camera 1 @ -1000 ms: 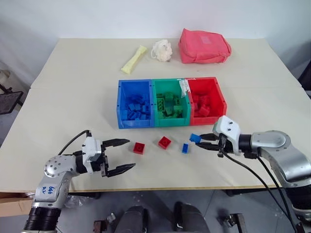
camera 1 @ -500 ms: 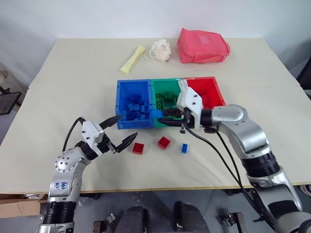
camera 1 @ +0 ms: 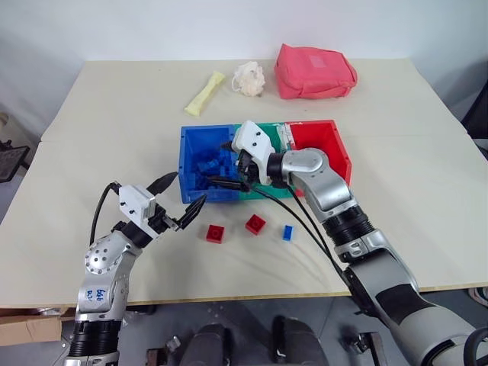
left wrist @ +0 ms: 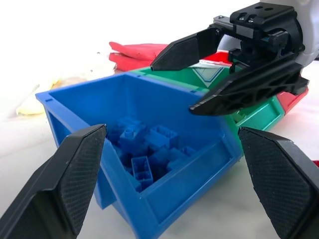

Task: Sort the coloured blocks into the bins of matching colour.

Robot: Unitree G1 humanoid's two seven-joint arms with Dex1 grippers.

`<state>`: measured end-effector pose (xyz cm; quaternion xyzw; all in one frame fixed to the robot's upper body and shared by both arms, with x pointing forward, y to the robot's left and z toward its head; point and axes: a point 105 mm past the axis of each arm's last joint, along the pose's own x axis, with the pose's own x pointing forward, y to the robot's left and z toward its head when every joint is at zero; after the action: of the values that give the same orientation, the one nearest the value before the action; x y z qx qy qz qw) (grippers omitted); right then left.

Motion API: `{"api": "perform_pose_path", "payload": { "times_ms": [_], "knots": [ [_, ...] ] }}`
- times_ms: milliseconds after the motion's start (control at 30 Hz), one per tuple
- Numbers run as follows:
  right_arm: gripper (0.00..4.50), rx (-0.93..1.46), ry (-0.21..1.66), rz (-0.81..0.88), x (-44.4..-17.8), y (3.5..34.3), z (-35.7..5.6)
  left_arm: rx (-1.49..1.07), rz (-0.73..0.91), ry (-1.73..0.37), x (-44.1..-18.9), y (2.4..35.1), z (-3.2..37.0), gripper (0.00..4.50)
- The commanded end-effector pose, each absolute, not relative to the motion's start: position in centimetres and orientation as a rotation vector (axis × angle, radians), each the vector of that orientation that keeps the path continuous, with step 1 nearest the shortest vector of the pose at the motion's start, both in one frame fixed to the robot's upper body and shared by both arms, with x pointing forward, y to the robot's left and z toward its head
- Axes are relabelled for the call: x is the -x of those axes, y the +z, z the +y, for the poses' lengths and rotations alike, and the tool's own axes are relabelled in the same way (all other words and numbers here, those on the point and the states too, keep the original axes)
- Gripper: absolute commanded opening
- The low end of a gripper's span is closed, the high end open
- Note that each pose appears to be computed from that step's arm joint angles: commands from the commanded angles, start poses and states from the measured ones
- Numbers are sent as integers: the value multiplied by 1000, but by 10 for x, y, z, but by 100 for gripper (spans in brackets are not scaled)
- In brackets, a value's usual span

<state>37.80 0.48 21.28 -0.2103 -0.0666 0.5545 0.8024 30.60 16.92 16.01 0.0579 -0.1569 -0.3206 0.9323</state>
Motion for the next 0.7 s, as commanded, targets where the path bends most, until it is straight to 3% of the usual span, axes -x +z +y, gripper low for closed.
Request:
{"api": "perform_pose_path", "payload": {
  "times_ms": [33,233,400,700],
  "knots": [
    [448,454,1216,-197,-365,228,-10,-131,-336,-709,-300,167,168,450],
    [448,476,1285,-79,-333,211,-53,-150,-292,-857,-289,159,166,450],
    [448,492,1247,27,-311,199,-97,-183,-186,-1044,-269,142,167,450],
    [448,471,1094,275,-278,164,-171,-249,-44,-1149,-265,125,192,450]
  ]
}}
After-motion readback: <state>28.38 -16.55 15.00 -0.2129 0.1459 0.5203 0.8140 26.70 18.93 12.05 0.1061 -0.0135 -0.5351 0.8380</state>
